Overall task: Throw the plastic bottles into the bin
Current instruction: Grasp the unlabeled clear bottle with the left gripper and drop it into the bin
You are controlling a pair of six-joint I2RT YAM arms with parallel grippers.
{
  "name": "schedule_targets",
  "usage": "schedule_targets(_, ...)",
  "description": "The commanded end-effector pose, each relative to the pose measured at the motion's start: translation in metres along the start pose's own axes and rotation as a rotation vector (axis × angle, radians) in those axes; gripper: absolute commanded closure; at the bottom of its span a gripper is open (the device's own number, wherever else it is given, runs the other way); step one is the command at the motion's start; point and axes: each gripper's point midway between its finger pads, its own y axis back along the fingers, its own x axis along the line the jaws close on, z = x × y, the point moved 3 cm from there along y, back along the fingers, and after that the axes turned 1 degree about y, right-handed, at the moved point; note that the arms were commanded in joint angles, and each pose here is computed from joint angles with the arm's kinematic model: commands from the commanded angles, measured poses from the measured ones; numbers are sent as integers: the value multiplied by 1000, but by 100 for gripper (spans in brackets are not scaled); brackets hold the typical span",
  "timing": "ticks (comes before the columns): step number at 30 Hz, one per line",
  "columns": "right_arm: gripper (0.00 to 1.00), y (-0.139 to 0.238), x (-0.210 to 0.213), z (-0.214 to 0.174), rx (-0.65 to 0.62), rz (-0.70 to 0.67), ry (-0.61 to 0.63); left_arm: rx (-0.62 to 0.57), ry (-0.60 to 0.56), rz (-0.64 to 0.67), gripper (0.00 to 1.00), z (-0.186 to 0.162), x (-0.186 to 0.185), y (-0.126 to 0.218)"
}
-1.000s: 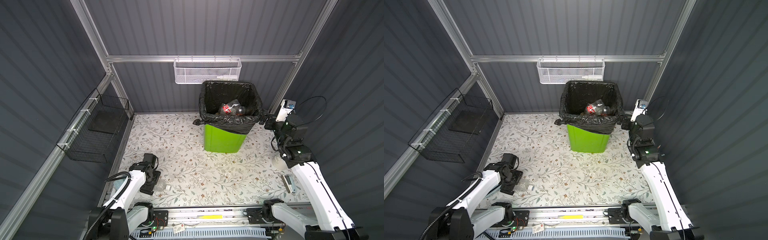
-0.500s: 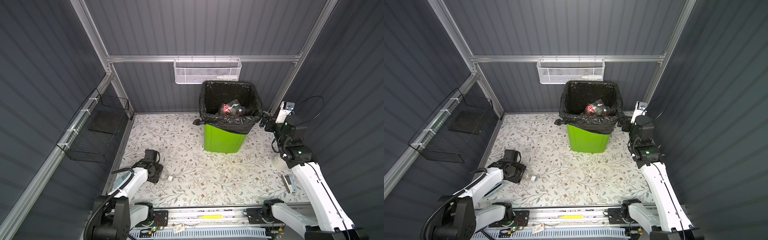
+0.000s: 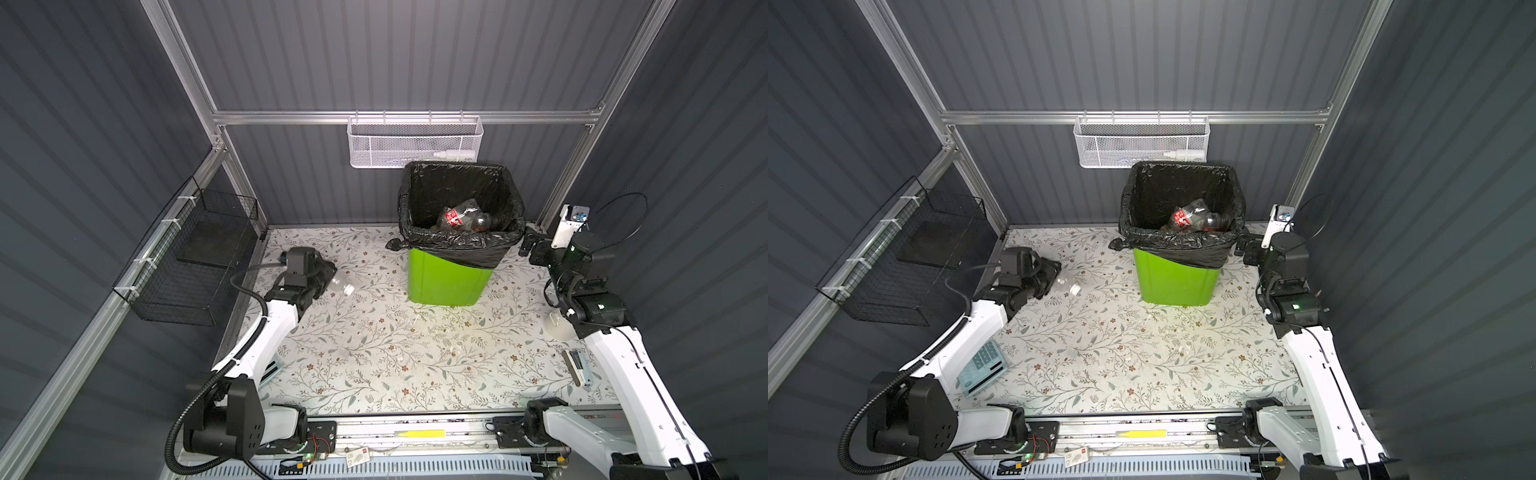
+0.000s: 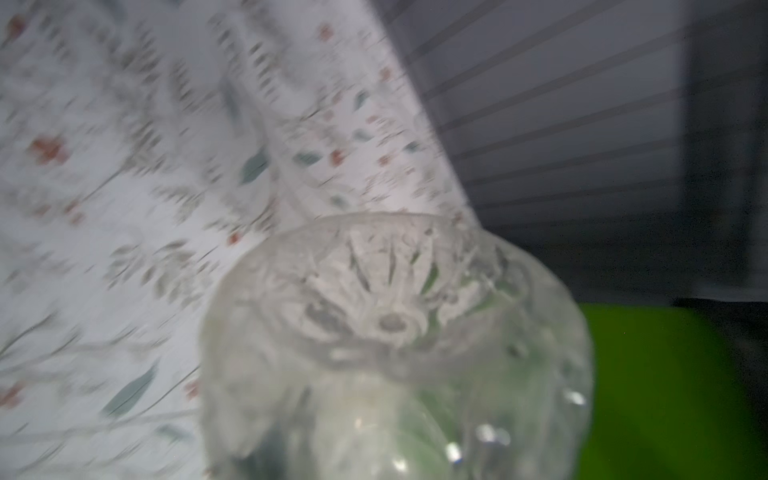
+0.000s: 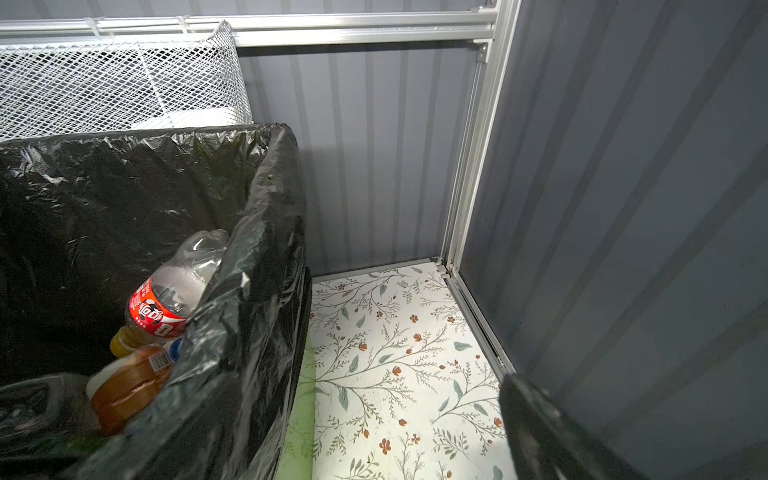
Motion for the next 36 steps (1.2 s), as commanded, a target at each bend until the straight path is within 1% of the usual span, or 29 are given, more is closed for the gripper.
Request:
schedule_targets(1,1,8,-1,9,-28,8,-11,-178,-233,-277,59,51,-99,32)
schedule_targets(3,1,12,-4,11,-38,-9,-7,-297,-323,-389,57,80,-148,63)
schedule_targets(4,1,15,-7,13,-46,-20,-5,-388,-371,-470,56,99,-180,91)
schedule_targets(5,1,18,-10,14,-53,-33,-5,-468,-407,-534,55,111,-202,114)
schedule_targets(7,1,24,-16,16,-71,-56,-11,-603,-435,-649,52,129,-232,152)
schedule_targets(9,1,30,-22,17,-92,-79,-28,-668,-438,-753,52,137,-253,172)
schedule_targets(10,1,33,-24,17,-102,-84,-39,-666,-440,-803,52,137,-263,175)
schedule_targets(12,1,37,-25,18,-115,-82,-55,-613,-447,-870,52,126,-283,164)
schedule_targets(14,1,38,-22,20,-120,-53,-60,-510,-510,-921,52,87,-311,137)
schedule_targets(15,1,37,-19,20,-113,-39,-62,-449,-552,-945,52,60,-326,125)
schedule_targets(17,1,34,-12,20,-97,7,-61,-286,-664,-996,48,-7,-357,97)
schedule_targets(18,1,32,-8,20,-84,34,-59,-172,-745,-1003,44,-46,-370,83)
schedule_targets(19,1,31,-4,20,-74,55,-57,-67,-815,-988,37,-82,-378,67)
schedule_targets(20,1,29,-2,19,-63,66,-52,-4,-860,-967,29,-103,-381,57)
schedule_targets(21,1,28,0,18,-51,73,-49,38,-896,-939,22,-117,-379,49)
schedule_targets(22,1,28,-1,18,-46,71,-47,53,-902,-915,5,-119,-377,45)
schedule_targets(23,1,29,-2,17,-47,63,-45,43,-901,-895,0,-117,-375,45)
schedule_targets(25,1,33,-8,18,-65,34,-45,-57,-916,-884,0,-101,-375,58)
schedule_targets(26,1,35,-11,18,-75,16,-46,-132,-905,-887,0,-92,-373,68)
schedule_targets(28,1,40,-17,17,-95,-17,-52,-322,-871,-892,0,-66,-363,96)
schedule_targets(29,1,40,-19,14,-96,-27,-55,-369,-866,-886,0,-58,-360,107)
schedule_targets(30,1,41,-20,12,-100,-30,-55,-406,-867,-867,0,-50,-357,115)
schedule_targets(33,1,37,-17,3,-100,-18,-55,-451,-875,-840,0,-41,-349,128)
schedule_targets(36,1,29,-11,-9,-112,15,-34,-463,-870,-811,0,-40,-339,127)
